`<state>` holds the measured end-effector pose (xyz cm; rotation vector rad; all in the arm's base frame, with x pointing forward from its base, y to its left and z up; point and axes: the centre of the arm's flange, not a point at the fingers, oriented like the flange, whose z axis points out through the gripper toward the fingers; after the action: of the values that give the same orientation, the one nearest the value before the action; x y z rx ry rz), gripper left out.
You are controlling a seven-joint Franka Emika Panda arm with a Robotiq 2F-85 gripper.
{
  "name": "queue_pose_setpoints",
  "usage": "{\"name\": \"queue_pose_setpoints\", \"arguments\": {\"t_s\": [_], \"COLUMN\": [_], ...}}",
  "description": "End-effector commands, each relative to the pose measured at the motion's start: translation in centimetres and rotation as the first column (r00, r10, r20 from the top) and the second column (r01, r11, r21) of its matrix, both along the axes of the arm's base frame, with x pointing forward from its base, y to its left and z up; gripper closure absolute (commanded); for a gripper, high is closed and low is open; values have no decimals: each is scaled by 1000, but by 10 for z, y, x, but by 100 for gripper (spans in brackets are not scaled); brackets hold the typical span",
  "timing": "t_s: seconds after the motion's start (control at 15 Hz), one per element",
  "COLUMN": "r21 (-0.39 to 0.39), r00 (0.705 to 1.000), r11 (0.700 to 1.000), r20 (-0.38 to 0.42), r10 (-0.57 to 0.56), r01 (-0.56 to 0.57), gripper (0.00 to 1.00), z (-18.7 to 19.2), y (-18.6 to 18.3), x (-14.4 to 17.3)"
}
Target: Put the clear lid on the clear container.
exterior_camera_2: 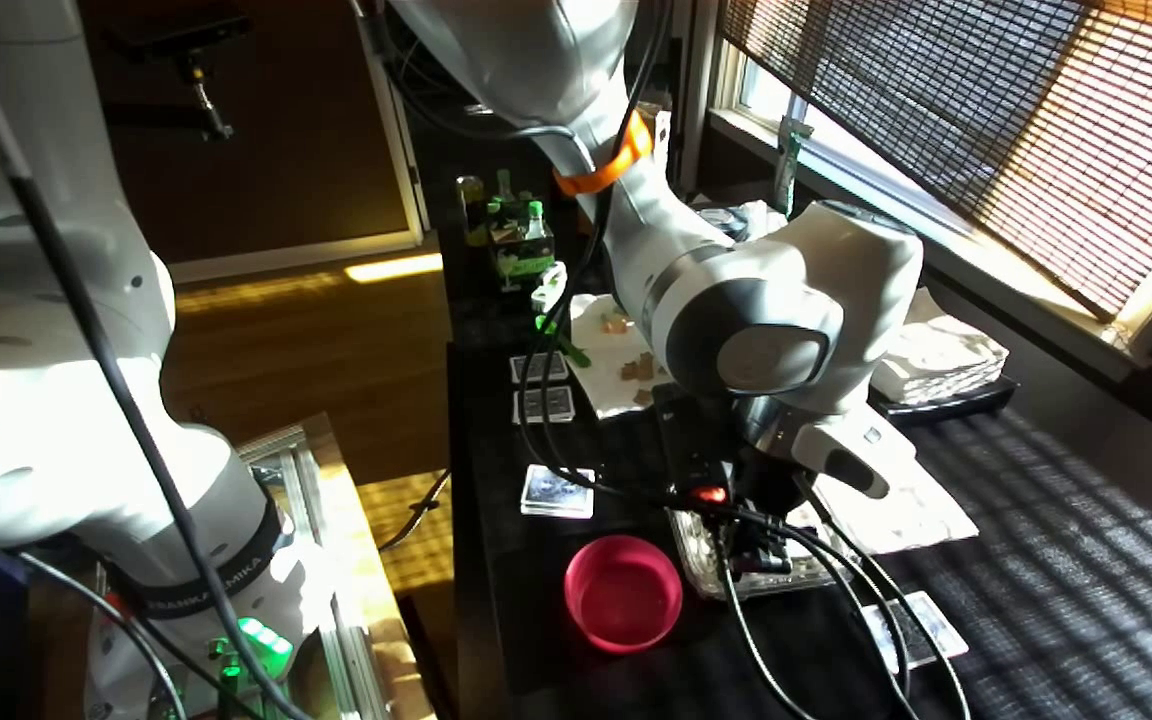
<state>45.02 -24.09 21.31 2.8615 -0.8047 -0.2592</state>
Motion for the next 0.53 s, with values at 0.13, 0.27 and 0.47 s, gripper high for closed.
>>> {"name": "queue_pose_setpoints", "arguments": {"t_s": [0.13, 0.27, 0.47], "r21": [-37, -46, -57], "r00": [999, 998, 997], "r11": [999, 999, 998], "r20": [32, 57, 75], "r10": [-16, -17, -20], "r01": [17, 19, 24], "gripper": [100, 100, 100], "z": [13, 22, 31], "y": [4, 6, 7], "x": [2, 2, 4]}}
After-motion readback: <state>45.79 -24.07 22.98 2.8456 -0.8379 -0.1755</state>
